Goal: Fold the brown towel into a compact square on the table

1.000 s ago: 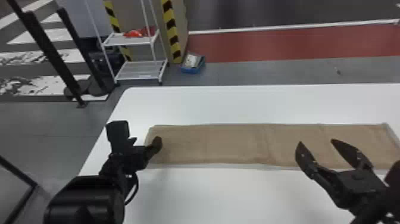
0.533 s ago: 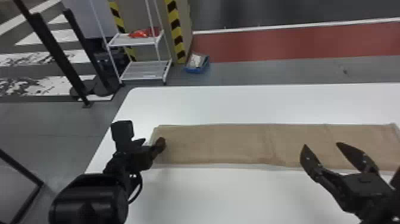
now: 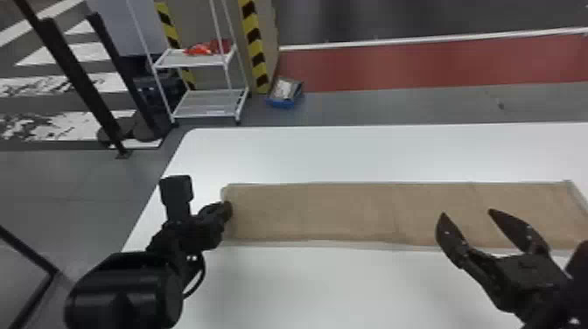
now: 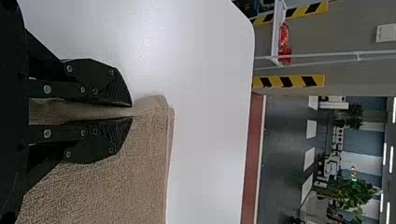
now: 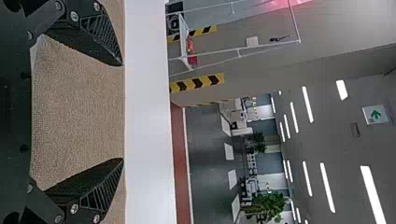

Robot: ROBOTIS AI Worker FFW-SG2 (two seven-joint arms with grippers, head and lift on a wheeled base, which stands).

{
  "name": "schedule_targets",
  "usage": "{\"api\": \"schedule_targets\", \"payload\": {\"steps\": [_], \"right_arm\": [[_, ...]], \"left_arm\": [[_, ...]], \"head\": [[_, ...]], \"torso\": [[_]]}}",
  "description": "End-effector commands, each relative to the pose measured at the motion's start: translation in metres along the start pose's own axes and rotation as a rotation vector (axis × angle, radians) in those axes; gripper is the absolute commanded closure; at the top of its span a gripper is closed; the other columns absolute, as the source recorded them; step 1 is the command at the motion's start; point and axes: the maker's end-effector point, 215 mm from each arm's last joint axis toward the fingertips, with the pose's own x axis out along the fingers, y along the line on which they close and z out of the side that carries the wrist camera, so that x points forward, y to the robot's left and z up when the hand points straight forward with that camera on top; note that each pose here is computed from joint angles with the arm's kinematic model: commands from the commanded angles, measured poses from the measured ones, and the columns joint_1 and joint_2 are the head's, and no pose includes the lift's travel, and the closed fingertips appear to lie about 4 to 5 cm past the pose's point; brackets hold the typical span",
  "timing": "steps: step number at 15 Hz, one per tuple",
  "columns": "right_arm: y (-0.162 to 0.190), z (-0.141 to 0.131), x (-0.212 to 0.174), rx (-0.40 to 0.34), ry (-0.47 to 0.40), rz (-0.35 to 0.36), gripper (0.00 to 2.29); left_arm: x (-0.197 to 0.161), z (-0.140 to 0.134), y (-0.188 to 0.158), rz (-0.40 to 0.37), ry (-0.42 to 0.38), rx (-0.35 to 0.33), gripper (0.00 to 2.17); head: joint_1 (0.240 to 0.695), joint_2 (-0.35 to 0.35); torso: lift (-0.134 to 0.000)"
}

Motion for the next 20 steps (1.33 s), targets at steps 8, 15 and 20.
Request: {"api": "schedule_targets", "payload": {"steps": [8, 15, 20], "right_arm": [[0.0, 0.003, -0.003, 0.002, -0.007, -0.002, 0.17], [-0.016, 0.017, -0.01, 0.0, -0.057, -0.032, 0.17], [-0.072, 0.04, -0.034, -0.006, -0.135, -0.127, 0.17]], "left_arm": [[-0.016, 0.018, -0.022, -0.105, -0.018, -0.117, 1.61], [-0.059, 0.09, -0.112, -0.318, -0.081, -0.236, 1.61], [-0.06, 0.085, -0.265, -0.391, -0.046, -0.11, 1.61]], "head": [[0.695, 0.17], [0.695, 0.097], [0.695, -0.055]], "torso": [[-0.118], [-0.118], [-0.118]]}}
